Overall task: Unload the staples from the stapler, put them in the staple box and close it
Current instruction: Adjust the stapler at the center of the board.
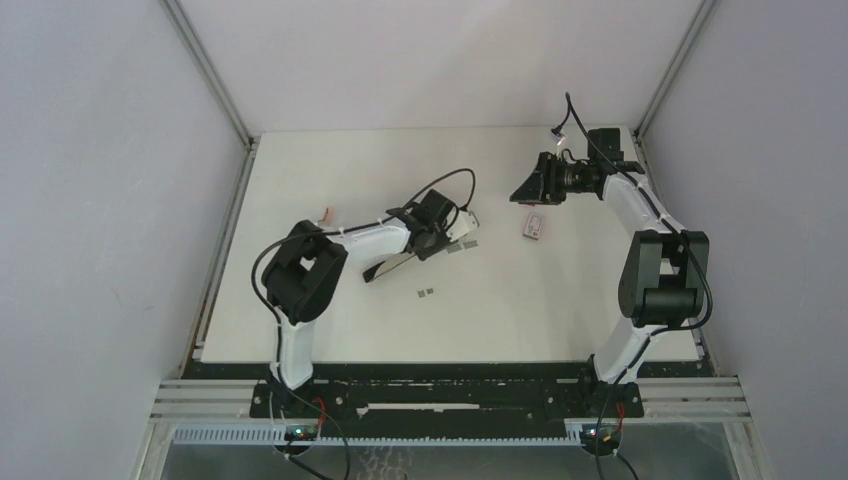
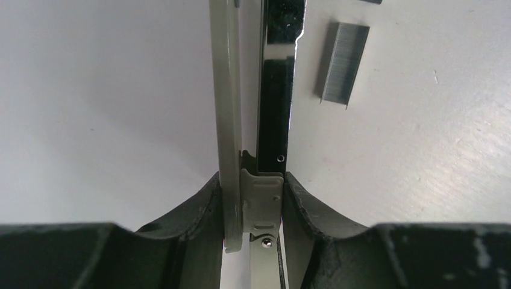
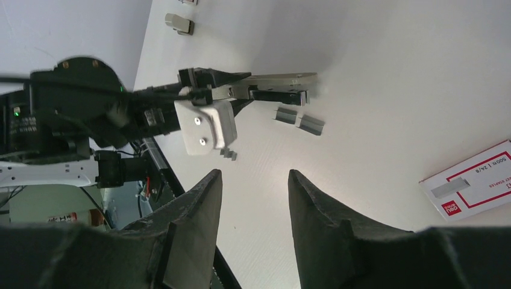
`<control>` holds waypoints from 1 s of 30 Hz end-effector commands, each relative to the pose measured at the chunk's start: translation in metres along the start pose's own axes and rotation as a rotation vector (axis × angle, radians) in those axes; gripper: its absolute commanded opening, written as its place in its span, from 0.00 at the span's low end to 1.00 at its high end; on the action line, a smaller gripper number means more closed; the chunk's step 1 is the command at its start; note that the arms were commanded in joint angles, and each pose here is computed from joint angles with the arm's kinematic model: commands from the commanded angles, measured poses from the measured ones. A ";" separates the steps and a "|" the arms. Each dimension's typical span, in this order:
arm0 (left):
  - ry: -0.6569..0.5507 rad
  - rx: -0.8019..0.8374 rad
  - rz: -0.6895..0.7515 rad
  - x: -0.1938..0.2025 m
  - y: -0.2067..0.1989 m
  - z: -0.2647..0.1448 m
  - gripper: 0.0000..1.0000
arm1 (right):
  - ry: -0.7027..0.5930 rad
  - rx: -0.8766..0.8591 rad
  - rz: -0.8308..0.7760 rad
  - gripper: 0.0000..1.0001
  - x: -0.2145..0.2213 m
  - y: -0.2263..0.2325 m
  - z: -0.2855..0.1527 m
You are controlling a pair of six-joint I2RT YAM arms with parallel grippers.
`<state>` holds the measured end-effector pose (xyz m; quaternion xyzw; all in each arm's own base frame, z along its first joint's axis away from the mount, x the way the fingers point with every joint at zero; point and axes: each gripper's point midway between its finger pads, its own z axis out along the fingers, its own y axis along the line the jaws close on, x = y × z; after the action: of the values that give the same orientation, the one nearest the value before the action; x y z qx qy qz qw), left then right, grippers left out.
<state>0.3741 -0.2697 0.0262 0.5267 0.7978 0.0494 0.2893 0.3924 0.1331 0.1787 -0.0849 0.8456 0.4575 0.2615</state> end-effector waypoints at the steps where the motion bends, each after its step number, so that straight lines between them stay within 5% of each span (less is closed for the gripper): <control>1: -0.105 0.149 -0.140 -0.031 0.008 -0.022 0.00 | -0.031 -0.043 -0.062 0.45 -0.009 0.016 -0.005; 13: -0.098 0.560 -0.356 -0.028 -0.011 -0.028 0.00 | 0.000 -0.071 -0.085 0.45 -0.002 0.023 0.006; 30: -0.314 0.666 -0.578 -0.039 0.027 -0.052 0.00 | 0.043 -0.109 -0.107 0.44 0.008 0.030 0.017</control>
<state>0.3733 -0.2624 0.0374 0.3605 0.8690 -0.2990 0.1596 0.3829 0.1548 0.1816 -0.1168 0.8360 0.4741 0.2504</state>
